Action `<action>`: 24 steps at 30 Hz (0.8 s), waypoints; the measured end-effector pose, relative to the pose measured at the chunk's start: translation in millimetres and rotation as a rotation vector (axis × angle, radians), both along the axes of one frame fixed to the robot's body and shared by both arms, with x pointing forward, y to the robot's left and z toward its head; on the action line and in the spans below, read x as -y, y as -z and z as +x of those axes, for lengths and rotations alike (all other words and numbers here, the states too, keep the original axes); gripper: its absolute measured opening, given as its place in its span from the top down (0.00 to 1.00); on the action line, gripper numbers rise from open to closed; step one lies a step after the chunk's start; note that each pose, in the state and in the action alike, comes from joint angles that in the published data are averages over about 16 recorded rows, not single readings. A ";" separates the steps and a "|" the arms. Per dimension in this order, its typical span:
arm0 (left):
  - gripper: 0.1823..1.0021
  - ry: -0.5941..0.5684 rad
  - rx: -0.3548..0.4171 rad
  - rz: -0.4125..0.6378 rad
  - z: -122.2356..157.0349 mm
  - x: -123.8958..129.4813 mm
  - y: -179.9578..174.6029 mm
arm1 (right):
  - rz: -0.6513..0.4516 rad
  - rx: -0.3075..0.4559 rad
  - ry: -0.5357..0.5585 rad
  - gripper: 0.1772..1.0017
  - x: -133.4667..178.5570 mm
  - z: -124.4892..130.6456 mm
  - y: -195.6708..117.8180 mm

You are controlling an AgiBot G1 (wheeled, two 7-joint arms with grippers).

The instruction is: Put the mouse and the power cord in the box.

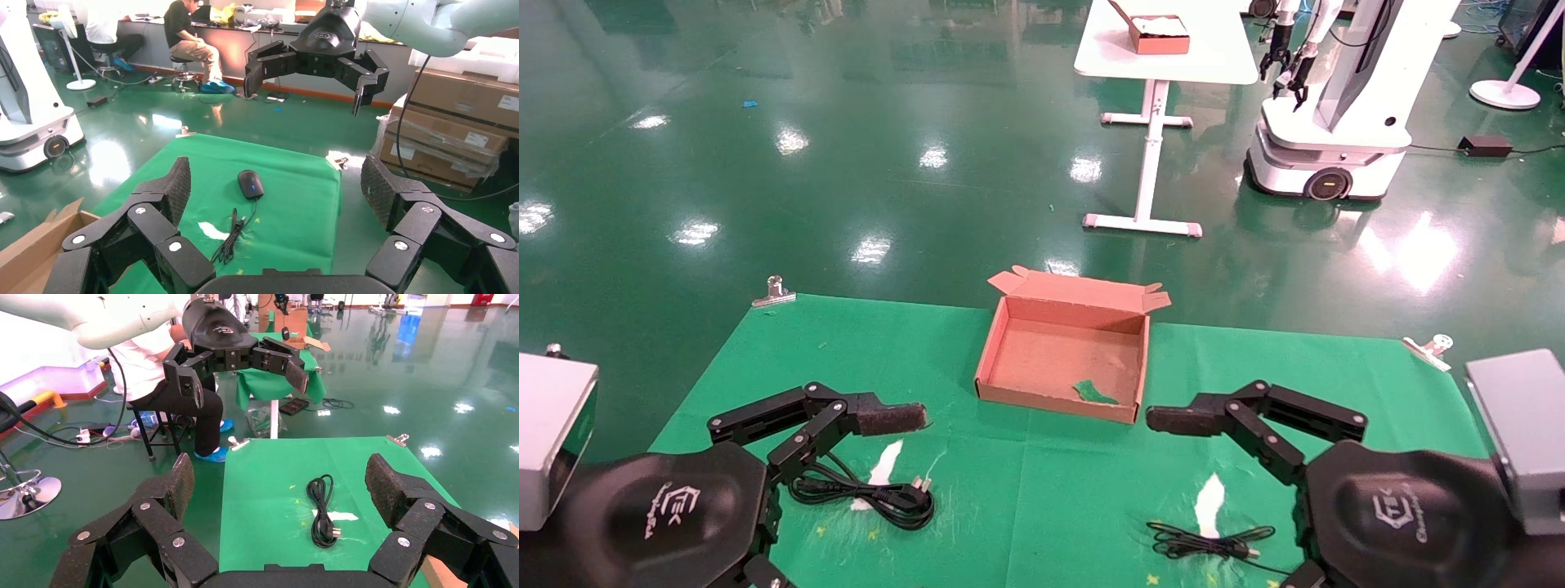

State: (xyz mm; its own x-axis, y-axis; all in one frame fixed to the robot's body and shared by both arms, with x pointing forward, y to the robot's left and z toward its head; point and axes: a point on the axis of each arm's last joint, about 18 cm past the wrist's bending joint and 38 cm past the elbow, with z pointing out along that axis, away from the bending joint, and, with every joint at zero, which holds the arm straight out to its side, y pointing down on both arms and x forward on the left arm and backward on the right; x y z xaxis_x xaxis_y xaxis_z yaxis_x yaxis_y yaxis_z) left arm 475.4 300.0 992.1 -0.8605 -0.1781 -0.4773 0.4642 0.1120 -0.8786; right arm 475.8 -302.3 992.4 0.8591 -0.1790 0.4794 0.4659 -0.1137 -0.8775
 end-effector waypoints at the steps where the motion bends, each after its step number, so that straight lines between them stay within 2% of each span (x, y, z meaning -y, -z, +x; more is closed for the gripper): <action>1: 0.00 0.000 0.000 0.000 0.0 0.0 0.0 | 0.000 0.000 0.000 0.00 0.0 0.0 0.0; 24: 0.00 0.000 0.000 0.000 0.0 0.0 0.0 | 0.000 0.000 0.000 0.00 0.0 0.0 0.0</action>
State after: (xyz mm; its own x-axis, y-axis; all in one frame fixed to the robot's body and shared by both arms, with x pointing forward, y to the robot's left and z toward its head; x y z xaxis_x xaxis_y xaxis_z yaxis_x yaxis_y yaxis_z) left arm 475.4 300.0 992.1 -0.8605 -0.1781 -0.4773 0.4642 0.1120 -0.8786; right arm 475.8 -302.4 992.4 0.8591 -0.1790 0.4794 0.4660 -0.1137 -0.8775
